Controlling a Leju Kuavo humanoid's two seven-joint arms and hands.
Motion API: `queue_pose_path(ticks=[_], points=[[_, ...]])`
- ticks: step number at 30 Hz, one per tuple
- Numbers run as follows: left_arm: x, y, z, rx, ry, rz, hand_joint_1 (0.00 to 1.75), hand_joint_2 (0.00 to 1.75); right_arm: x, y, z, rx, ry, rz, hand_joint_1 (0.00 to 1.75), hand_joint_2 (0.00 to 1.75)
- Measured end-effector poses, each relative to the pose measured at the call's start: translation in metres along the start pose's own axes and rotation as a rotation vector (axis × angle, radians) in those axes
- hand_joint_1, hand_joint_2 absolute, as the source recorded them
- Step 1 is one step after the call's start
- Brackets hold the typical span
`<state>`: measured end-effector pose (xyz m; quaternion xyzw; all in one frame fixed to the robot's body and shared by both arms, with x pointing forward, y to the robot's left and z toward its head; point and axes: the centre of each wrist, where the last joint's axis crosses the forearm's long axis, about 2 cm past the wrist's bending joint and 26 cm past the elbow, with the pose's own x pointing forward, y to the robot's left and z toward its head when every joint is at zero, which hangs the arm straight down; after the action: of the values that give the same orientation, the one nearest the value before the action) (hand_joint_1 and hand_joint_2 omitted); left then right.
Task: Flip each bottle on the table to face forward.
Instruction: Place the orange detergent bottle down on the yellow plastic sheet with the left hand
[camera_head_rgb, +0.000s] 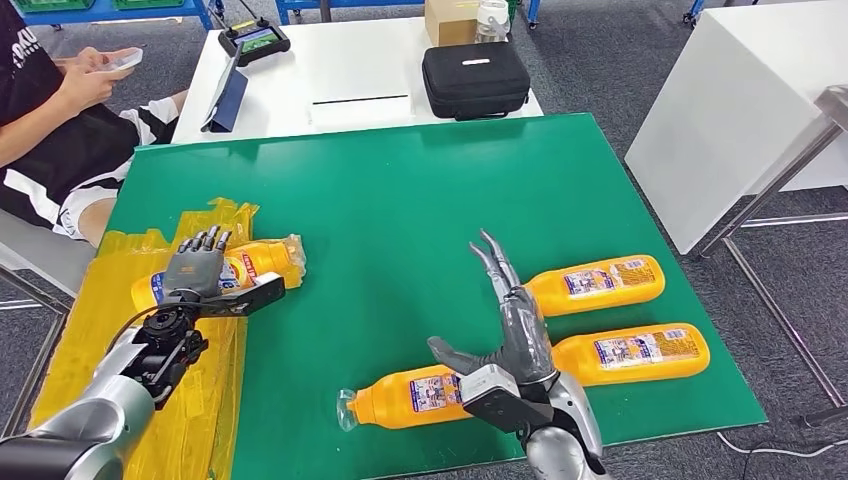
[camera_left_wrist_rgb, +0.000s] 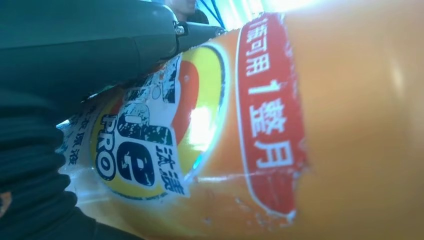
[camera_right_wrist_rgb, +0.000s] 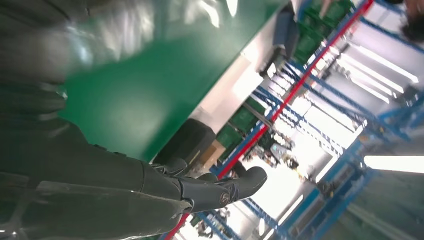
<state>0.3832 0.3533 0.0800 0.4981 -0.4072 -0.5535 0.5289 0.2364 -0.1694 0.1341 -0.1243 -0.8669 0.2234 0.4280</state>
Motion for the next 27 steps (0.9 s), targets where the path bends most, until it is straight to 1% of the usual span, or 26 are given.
queue_pose_path(ticks=[6, 9, 11, 14, 16, 19, 22, 25, 27], points=[[0.006, 0.0, 0.0, 0.007, -0.047, 0.121, 0.0, 1.75, -0.003, -0.002, 0.002, 0.104, -0.014, 0.046, 0.0, 1.75], [0.012, -0.001, 0.002, 0.042, -0.104, 0.237, 0.0, 1.75, -0.002, -0.005, 0.004, 0.227, -0.064, 0.121, 0.0, 1.75], [0.02, -0.002, 0.005, 0.088, -0.136, 0.318, 0.0, 1.75, -0.001, -0.009, 0.006, 0.32, -0.101, 0.177, 0.0, 1.75], [0.034, -0.002, 0.013, 0.134, -0.168, 0.422, 0.0, 1.75, 0.002, -0.015, 0.01, 0.421, -0.136, 0.215, 0.0, 1.75], [0.043, 0.002, 0.018, 0.158, -0.187, 0.475, 0.0, 1.75, 0.002, -0.019, 0.014, 0.483, -0.155, 0.24, 0.0, 1.75], [0.049, 0.01, 0.024, 0.201, -0.208, 0.515, 0.0, 1.75, 0.001, -0.023, 0.02, 0.55, -0.172, 0.27, 0.0, 1.75], [0.053, 0.015, 0.03, 0.237, -0.223, 0.543, 0.0, 1.75, -0.004, -0.026, 0.026, 0.649, -0.143, 0.349, 0.0, 1.75], [0.057, 0.021, 0.037, 0.268, -0.219, 0.552, 0.0, 1.75, -0.016, -0.026, 0.037, 0.765, -0.061, 0.484, 0.0, 1.75], [0.06, 0.024, 0.04, 0.28, -0.212, 0.547, 0.0, 1.75, -0.025, -0.024, 0.041, 0.806, -0.017, 0.539, 0.0, 1.75]])
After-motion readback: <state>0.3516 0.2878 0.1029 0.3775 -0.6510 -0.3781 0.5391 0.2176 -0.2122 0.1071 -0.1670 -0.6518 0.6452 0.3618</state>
